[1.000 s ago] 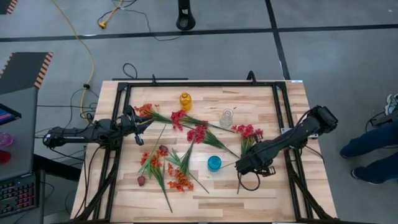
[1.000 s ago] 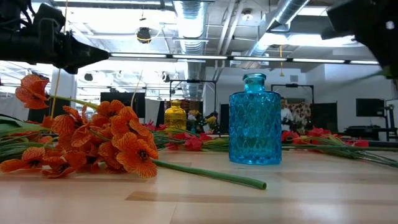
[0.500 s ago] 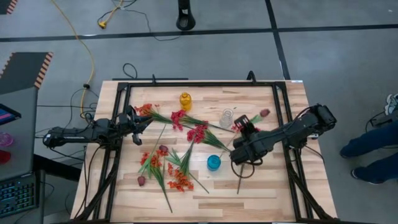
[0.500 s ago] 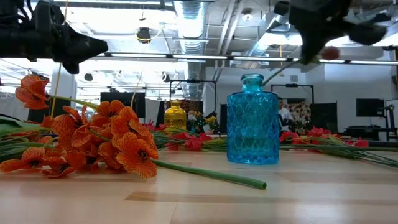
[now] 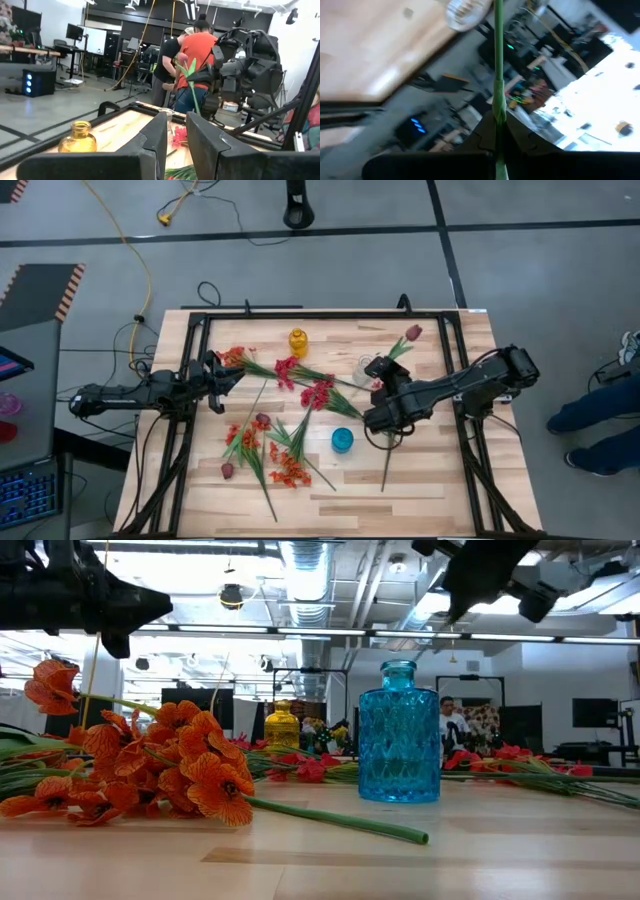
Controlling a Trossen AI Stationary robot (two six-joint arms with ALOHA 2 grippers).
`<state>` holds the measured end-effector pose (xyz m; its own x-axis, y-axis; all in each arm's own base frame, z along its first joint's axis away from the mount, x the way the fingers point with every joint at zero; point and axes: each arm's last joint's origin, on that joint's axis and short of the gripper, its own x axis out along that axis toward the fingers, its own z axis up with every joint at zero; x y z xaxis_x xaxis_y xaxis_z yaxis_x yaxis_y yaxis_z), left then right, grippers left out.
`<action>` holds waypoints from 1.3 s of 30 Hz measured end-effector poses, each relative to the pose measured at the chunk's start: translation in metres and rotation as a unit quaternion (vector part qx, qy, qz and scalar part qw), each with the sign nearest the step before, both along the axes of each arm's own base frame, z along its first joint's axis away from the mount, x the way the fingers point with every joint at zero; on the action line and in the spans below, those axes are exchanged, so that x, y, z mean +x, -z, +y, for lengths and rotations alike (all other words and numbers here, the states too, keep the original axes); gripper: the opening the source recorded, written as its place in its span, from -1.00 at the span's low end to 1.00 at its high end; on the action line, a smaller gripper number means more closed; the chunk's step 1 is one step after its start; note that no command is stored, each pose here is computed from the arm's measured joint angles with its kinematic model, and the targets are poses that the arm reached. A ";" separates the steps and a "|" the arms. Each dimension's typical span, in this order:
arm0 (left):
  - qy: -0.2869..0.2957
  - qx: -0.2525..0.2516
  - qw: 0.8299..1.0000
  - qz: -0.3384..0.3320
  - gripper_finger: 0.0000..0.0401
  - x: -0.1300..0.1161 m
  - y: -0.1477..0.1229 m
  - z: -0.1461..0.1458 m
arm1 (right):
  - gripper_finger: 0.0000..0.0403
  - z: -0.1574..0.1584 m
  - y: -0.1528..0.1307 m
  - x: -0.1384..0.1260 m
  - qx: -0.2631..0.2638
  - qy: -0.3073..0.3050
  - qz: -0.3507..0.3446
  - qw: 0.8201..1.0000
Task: Sort flowers into vase by color
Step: Put the right dark red flower into the yellow vase
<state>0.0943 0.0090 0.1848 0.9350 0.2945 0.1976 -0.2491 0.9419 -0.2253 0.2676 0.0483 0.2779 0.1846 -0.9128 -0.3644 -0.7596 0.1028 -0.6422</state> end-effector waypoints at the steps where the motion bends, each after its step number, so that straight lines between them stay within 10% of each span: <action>1: 0.001 -0.004 1.000 -0.004 -0.71 0.000 -0.001 0.000 | -0.80 -0.001 0.000 0.002 -0.014 -0.007 0.002 1.000; 20: -0.016 -0.007 1.000 -0.008 -0.26 0.032 -0.024 0.001 | -0.80 -0.013 -0.013 0.063 -0.027 -0.095 -0.037 0.994; 39: 0.034 0.026 0.992 0.114 -0.26 0.155 -0.072 -0.001 | -0.80 -0.007 -0.022 0.077 -0.002 -0.170 -0.051 0.984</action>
